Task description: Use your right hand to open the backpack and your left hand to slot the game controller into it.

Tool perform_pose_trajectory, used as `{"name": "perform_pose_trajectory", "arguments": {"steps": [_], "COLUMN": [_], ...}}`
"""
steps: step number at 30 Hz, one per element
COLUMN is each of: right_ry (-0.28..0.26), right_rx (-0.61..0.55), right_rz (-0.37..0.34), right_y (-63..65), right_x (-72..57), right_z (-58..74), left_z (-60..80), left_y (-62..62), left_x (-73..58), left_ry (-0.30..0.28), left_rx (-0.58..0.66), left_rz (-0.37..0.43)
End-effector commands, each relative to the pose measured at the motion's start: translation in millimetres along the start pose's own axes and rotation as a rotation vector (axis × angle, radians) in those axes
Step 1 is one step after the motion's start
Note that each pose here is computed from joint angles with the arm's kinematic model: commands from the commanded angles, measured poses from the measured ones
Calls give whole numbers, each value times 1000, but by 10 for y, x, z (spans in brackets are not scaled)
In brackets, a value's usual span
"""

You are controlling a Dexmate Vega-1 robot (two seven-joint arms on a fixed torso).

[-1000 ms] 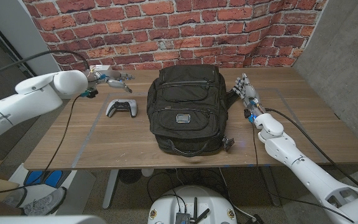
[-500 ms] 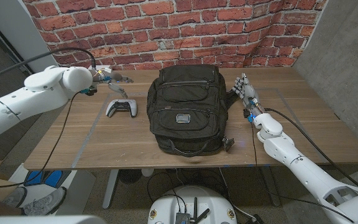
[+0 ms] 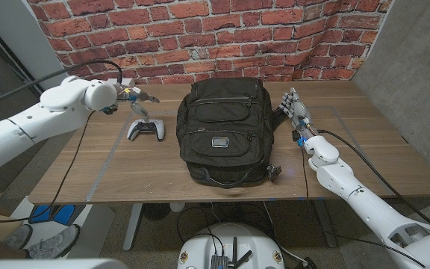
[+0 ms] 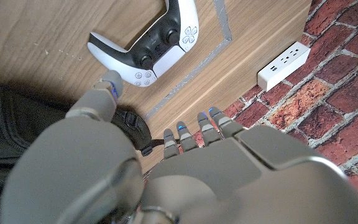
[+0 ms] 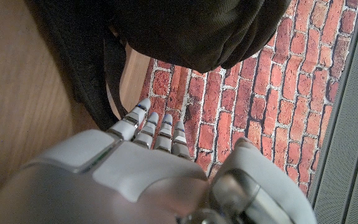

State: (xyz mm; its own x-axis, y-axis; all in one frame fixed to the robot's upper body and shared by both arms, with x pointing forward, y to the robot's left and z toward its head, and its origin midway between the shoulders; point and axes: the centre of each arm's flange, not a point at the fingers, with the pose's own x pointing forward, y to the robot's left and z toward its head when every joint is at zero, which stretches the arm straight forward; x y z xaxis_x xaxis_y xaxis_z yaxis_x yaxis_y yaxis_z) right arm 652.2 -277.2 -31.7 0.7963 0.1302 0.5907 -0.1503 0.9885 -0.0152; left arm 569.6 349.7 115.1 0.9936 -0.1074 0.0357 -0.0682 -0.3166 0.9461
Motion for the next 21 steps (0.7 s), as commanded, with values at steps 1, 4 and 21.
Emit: {"name": "perform_pose_trajectory", "arguments": {"steps": [1, 4, 21], "right_ry": [3, 3, 6], "right_rx": [-5, -7, -7], "right_rz": [-6, -6, -11], "right_y": [13, 16, 44], "right_x": [4, 1, -34], "right_z": [12, 15, 20], "left_z": [4, -6, 27], "left_y": [-96, -137, -326], "left_x": [97, 125, 326], "left_ry": [26, 32, 44], "left_rx": [79, 82, 77], "left_rz": [-42, -53, -97]}}
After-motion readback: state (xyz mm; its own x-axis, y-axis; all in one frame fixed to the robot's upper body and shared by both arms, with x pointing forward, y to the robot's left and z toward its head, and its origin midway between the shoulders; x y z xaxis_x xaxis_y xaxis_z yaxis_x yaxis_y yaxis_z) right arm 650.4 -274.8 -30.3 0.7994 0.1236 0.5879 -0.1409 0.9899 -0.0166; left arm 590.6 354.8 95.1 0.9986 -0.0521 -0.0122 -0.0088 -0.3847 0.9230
